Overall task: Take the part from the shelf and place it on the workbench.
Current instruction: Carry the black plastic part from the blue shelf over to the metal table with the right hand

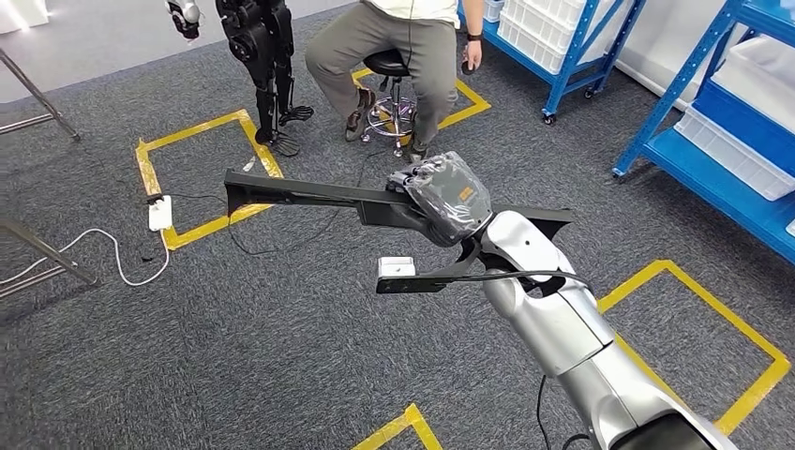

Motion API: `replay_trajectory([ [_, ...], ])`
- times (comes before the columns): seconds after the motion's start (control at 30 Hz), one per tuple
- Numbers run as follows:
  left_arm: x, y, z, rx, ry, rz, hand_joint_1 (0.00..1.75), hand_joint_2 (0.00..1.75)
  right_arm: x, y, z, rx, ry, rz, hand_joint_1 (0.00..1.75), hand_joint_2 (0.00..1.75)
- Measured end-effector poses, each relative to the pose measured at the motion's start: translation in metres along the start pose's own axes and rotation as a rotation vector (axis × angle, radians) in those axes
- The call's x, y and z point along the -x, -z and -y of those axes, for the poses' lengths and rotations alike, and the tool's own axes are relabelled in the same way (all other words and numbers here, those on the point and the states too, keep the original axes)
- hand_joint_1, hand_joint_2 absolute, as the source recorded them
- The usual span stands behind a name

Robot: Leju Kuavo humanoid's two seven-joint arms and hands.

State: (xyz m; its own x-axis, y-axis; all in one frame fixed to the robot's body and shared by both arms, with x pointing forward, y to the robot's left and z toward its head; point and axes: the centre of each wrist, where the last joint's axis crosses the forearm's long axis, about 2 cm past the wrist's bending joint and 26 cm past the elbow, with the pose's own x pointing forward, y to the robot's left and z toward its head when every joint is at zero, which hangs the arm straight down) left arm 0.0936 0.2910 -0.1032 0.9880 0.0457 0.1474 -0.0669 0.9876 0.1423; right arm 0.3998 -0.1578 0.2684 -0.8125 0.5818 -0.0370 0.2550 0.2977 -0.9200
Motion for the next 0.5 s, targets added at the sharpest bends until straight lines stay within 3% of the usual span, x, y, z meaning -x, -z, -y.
replay_trajectory([
  [0.5,0.0032,0.0009,-0.0042,-0.007,0.032,-0.006,0.00,0.00,-0.0056,0.0061,0.0006,0.005,0.008,0.014,1.71,1.75],
])
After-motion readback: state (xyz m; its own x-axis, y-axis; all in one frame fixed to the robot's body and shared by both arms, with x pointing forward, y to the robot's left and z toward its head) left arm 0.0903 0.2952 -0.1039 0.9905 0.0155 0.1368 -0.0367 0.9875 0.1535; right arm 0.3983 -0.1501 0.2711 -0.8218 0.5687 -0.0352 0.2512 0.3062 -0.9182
